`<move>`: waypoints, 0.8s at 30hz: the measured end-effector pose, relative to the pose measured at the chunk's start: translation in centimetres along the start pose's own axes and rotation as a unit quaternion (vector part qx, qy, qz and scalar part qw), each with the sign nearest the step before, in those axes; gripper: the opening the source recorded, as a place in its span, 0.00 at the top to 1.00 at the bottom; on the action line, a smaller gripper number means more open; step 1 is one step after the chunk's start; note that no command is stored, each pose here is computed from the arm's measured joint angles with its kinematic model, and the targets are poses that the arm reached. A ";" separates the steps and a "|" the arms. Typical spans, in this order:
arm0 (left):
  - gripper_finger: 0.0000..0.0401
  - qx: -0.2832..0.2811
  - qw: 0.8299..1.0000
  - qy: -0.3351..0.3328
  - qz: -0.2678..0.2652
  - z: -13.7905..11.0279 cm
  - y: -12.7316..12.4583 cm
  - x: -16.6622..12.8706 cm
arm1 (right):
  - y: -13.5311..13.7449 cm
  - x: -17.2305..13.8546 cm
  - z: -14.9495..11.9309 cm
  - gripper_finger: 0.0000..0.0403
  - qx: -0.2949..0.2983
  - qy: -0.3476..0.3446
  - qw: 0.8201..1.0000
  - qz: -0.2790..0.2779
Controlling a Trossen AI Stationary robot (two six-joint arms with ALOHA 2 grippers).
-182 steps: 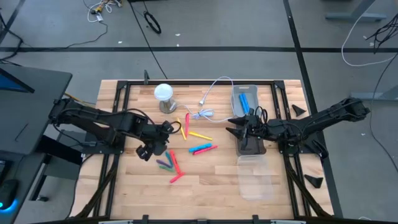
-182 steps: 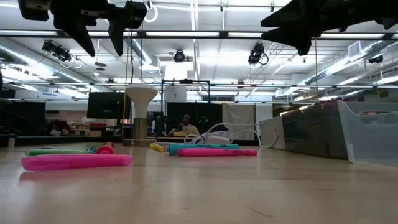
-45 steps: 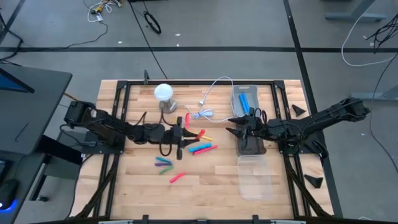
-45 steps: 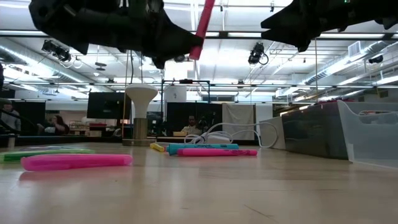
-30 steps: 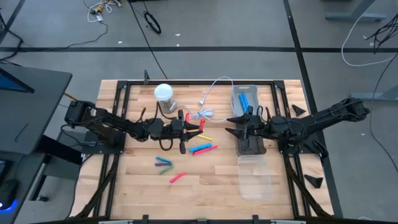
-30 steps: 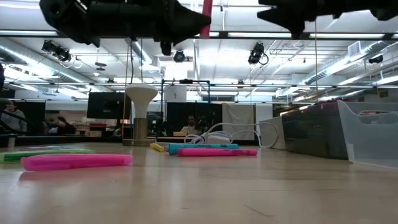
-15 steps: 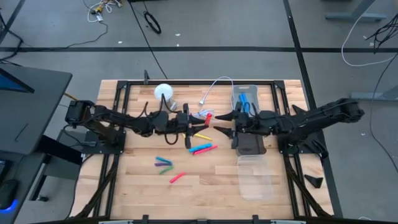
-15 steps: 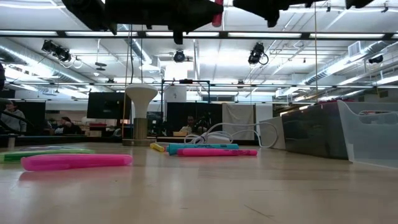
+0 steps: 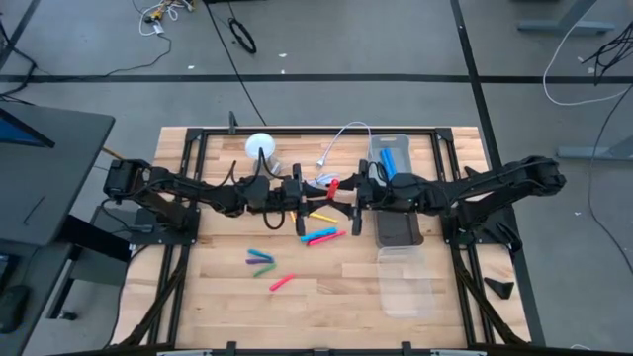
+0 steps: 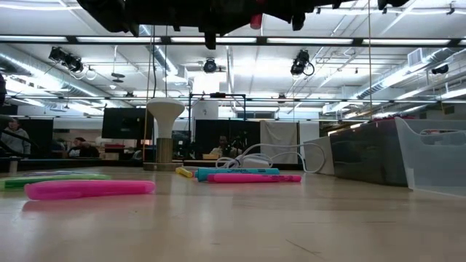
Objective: Pick & Place Markers
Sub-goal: Put the pink highlighter into the gray bin
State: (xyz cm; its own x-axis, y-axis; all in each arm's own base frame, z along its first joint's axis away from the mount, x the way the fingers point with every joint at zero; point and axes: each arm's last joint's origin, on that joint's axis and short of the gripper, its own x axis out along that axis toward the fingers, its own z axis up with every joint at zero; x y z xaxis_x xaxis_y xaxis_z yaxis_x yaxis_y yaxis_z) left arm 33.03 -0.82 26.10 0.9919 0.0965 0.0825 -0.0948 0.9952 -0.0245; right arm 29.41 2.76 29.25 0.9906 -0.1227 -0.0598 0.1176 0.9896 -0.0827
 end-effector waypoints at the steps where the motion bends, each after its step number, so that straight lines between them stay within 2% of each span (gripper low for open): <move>1: 0.83 0.000 1.000 0.000 0.000 0.0 0.0 0.0 | 0.0 0.0 -0.1 0.53 0.001 0.004 1.000 0.000; 14: 0.83 0.002 1.000 0.002 0.000 0.0 0.0 0.0 | 0.0 0.0 -0.2 0.80 0.003 0.008 1.000 -0.001; 17: 0.83 0.003 1.000 0.002 0.001 0.0 0.0 0.0 | 0.0 0.0 -0.2 0.82 0.001 0.008 1.000 -0.001; 24: 0.83 0.001 1.000 0.001 0.002 0.0 0.0 0.0 | 0.0 -0.2 0.0 0.81 0.001 0.004 1.000 -0.001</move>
State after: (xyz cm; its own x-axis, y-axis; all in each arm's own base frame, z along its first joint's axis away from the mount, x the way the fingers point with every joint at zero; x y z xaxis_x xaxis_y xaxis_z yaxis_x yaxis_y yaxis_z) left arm 33.04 -0.79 26.12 0.9917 0.0995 0.0814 -0.0979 0.9949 -0.0235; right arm 29.24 2.75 29.30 0.9899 -0.1251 -0.0672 0.1195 0.9895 -0.0808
